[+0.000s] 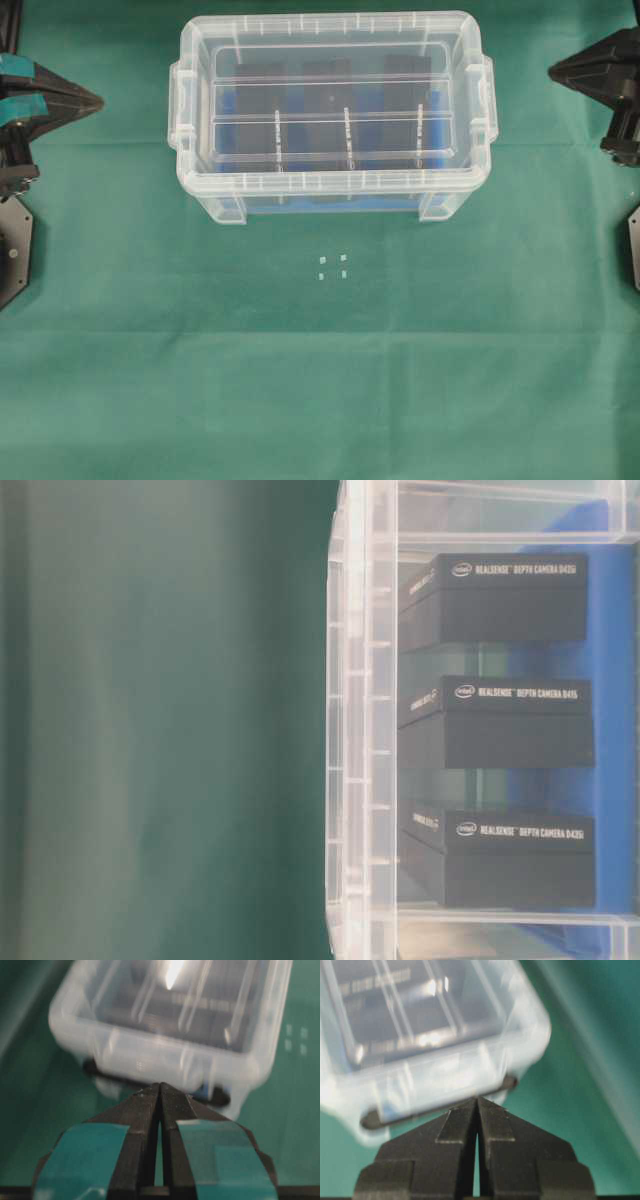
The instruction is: Clamp the lid of the box with both arms, then lift and open it.
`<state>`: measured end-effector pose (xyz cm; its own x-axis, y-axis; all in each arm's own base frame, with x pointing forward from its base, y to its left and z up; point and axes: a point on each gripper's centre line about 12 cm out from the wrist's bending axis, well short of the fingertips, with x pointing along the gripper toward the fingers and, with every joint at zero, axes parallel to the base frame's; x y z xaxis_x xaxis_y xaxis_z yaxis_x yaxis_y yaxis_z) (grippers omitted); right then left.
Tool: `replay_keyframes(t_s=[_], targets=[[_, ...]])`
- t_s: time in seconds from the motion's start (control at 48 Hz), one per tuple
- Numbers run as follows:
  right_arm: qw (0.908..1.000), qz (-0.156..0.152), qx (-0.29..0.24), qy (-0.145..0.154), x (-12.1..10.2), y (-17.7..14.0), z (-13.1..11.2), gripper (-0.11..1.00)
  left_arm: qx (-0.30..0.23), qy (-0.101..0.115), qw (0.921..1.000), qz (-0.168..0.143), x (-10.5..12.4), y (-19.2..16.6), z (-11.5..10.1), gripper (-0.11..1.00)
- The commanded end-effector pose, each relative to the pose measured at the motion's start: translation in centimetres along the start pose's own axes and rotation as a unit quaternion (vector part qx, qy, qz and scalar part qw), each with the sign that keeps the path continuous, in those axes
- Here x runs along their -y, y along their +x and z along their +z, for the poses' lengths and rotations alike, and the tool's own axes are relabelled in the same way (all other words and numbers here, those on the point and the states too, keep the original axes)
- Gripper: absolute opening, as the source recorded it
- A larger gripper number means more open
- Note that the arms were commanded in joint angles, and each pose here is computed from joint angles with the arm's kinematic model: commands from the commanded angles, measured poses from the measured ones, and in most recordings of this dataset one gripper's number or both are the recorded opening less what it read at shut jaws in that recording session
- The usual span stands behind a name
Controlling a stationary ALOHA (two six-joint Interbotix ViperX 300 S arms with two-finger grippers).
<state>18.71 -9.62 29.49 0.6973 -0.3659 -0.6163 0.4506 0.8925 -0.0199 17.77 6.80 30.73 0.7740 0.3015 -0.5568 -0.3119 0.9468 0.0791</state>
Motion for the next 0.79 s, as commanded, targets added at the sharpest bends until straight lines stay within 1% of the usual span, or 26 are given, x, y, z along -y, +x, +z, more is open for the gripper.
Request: replay_keyframes(t_s=[0.0,0.125,0.146,0.25,0.333,0.583,0.667,0.771], targets=[[0.9989,-0.002,-0.046,0.003,0.1,-0.6,0.7,-0.01,-0.053,-0.001,0.9986,-0.003,-0.1,-0.4,0.7,0.00],[0.9931,-0.002,-0.117,0.002,0.1,-0.5,0.6,-0.02,-0.128,0.002,0.9918,-0.008,-0.2,-0.3,0.6,0.00],[0.9910,-0.001,-0.134,0.002,0.1,-0.4,0.5,-0.02,-0.135,0.003,0.9908,-0.009,-0.2,-0.3,0.6,0.00],[0.9867,-0.002,-0.163,0.001,0.2,-0.2,0.6,-0.02,-0.168,0.010,0.9857,-0.012,-0.2,0.0,0.6,0.00],[0.9849,-0.002,-0.173,0.001,0.2,-0.1,0.8,-0.02,-0.176,0.013,0.9842,-0.013,-0.2,0.0,0.6,0.00],[0.9835,-0.002,-0.181,0.001,0.2,0.4,0.9,-0.02,-0.179,0.013,0.9837,-0.014,-0.2,0.1,0.7,0.00],[0.9818,-0.002,-0.190,0.001,0.1,0.8,0.7,-0.02,-0.183,0.014,0.9829,-0.014,-0.2,0.4,0.5,0.00],[0.9789,-0.002,-0.204,-0.004,0.1,1.6,0.4,-0.02,-0.199,0.016,0.9797,-0.016,-0.2,1.3,0.1,0.00]])
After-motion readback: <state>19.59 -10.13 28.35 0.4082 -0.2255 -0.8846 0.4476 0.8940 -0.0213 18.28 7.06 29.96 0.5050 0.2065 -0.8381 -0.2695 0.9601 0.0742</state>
